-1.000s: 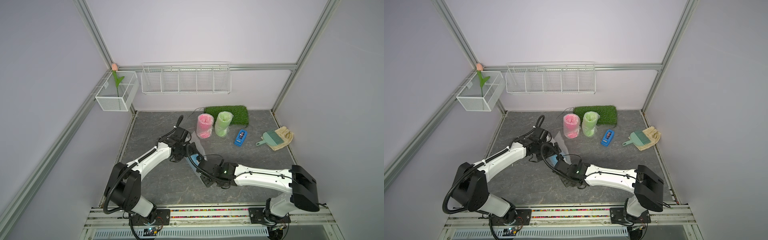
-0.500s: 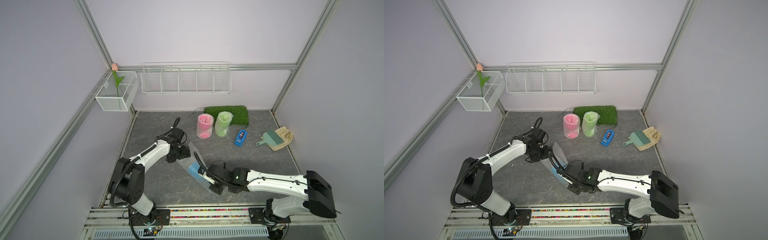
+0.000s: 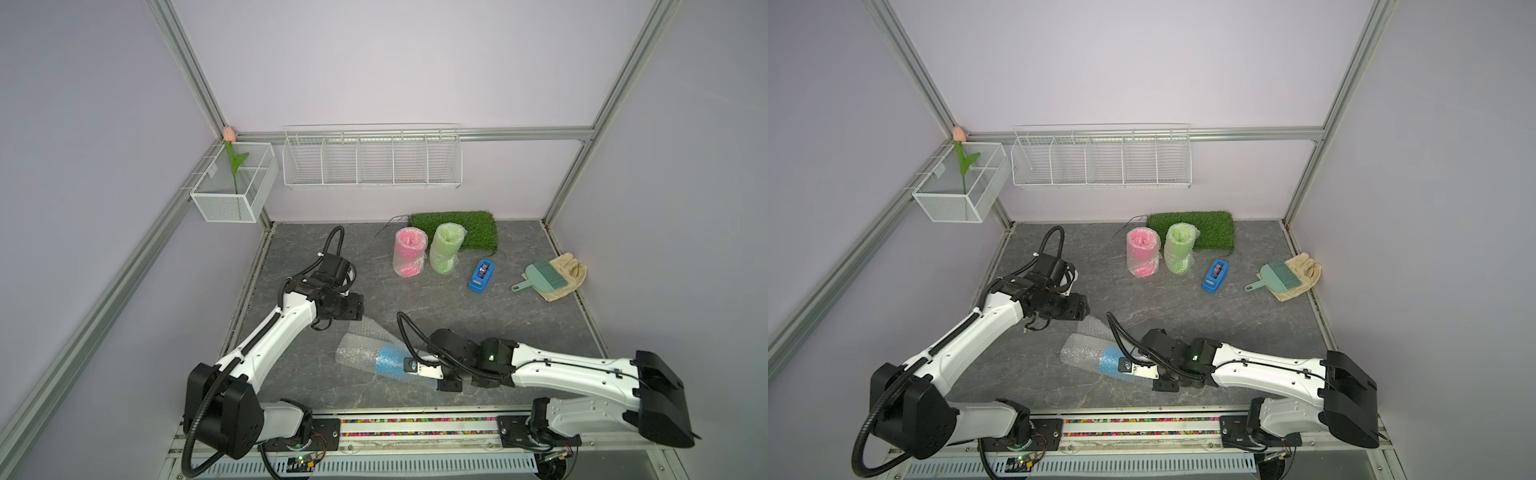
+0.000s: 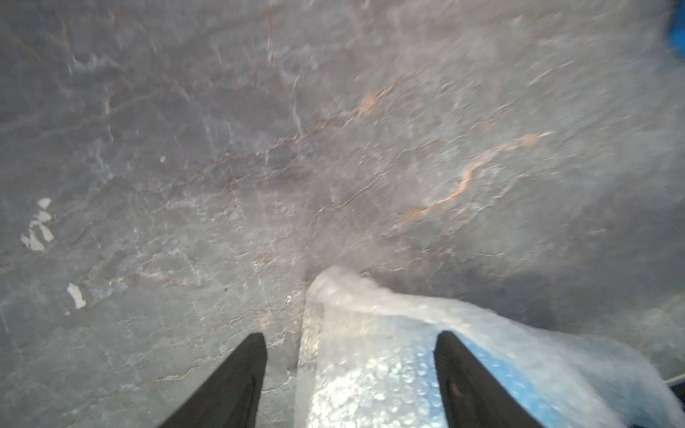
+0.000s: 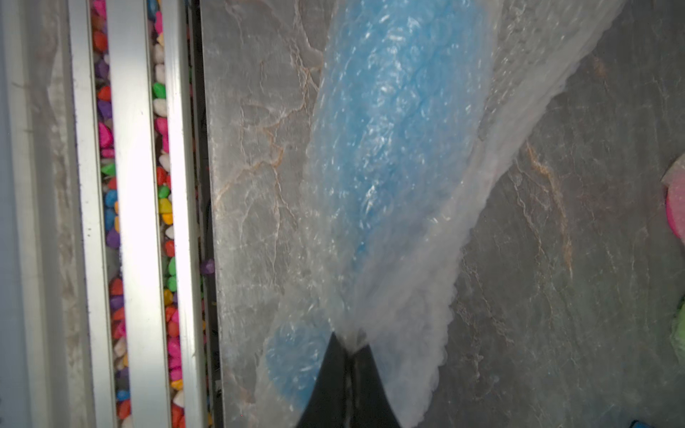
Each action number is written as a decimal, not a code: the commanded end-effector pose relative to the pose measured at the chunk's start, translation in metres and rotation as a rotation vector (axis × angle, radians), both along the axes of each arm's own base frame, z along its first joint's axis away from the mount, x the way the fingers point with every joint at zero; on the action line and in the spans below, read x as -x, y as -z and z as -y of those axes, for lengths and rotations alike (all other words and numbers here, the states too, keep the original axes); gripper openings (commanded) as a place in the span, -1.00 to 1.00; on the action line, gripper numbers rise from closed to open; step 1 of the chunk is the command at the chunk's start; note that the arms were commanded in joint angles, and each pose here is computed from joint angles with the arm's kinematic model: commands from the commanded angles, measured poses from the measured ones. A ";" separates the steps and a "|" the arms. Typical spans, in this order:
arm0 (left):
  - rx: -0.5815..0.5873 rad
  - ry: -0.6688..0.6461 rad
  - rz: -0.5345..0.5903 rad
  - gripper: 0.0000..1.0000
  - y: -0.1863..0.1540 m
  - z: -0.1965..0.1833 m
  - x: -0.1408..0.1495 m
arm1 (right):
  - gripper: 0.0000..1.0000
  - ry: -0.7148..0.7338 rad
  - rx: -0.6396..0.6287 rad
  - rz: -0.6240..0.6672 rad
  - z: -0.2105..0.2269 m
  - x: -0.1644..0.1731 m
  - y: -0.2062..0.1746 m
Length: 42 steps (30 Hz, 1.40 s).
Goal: Wrap wine glasses in bubble wrap
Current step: Adjust the bubble wrap at the center of the board.
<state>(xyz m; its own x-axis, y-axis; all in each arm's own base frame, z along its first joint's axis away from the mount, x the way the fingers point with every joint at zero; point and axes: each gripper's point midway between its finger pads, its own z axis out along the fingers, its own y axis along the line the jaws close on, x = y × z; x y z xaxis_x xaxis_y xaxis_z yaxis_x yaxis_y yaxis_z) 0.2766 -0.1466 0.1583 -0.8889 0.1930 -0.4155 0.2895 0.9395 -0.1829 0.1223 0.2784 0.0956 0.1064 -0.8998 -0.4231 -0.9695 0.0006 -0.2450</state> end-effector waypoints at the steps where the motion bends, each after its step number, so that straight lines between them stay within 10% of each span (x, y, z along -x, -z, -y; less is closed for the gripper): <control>1: -0.013 0.297 0.100 0.36 -0.027 0.021 0.007 | -0.86 -0.134 0.019 0.033 0.009 0.004 0.000; 9: 0.056 1.010 0.240 0.57 -0.021 0.084 0.069 | -0.86 -0.192 0.029 0.023 0.025 0.007 0.000; 14: 0.068 1.206 0.140 0.61 -0.002 0.081 0.093 | -0.86 -0.176 0.020 0.037 0.029 0.003 -0.003; 22: -0.162 1.211 0.093 0.39 0.047 0.065 0.068 | -0.86 -0.168 0.024 0.037 0.030 0.001 -0.002; 33: -0.126 1.303 0.106 -0.98 0.043 0.069 0.103 | -0.86 -0.011 0.019 0.048 0.031 -0.034 -0.006; 42: -0.051 1.293 0.108 -0.79 0.043 0.076 0.119 | -0.86 0.022 0.011 0.039 0.036 -0.043 -0.009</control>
